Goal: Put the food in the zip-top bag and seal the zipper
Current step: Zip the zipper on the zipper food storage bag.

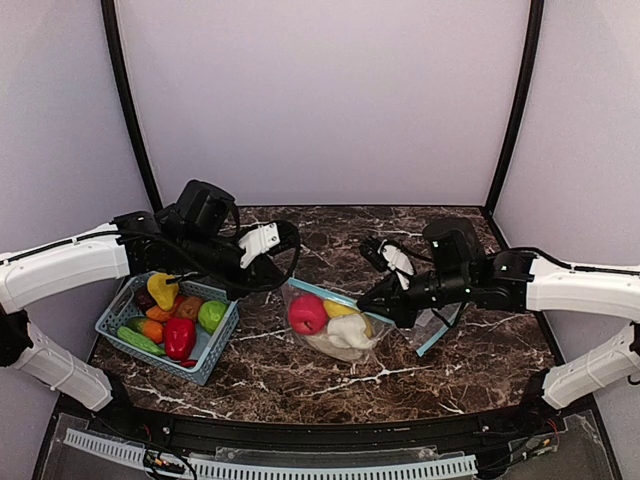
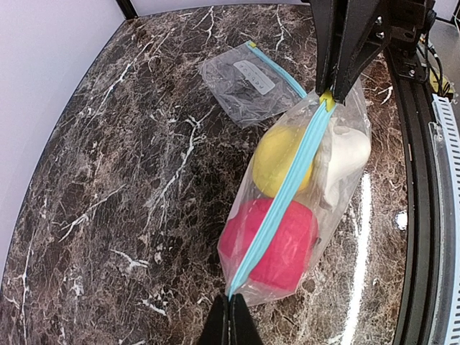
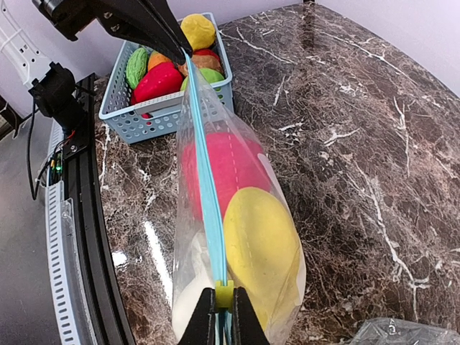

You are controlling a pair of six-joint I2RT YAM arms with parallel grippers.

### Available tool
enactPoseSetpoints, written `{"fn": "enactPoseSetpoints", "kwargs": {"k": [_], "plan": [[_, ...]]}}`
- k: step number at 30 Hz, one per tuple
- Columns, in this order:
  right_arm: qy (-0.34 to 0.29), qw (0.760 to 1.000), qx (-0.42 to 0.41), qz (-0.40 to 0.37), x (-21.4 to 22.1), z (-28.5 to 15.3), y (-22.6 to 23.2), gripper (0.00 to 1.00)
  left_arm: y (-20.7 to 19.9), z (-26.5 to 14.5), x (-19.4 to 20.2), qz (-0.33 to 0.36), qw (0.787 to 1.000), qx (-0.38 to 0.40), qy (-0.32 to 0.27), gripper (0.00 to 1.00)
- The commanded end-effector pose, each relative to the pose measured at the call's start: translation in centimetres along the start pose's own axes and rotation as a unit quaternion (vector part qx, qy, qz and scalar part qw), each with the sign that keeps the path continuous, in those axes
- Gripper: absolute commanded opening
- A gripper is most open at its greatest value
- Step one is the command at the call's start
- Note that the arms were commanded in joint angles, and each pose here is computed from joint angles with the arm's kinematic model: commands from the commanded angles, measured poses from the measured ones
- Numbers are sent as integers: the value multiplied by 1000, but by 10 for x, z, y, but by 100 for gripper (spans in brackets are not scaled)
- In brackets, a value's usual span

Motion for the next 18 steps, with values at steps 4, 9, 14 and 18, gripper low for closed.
{"fn": "enactPoseSetpoints", "kwargs": {"k": [4,9,14,18], "plan": [[36,999,23,23,22,-6,-7,5,12,-8,13,-14,999,-32,23,1],[40,998,27,28,25,-8,-8,5,17,-7,16,-19,999,-40,29,1],[42,998,35,32,28,-10,-9,5,22,-6,19,-25,998,-44,32,1],[45,998,40,35,30,-11,-10,5,26,-6,22,-30,998,-47,35,1]]}}
Point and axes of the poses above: each gripper's point midway between its finger pads, its own z axis out along the fingers, its own y axis along the line the jaws close on, x = y × z, the point moved 3 cm from there along -z, back along the fingers, and after that the axes turned 1 degree about -z, right-handed, at the moved point
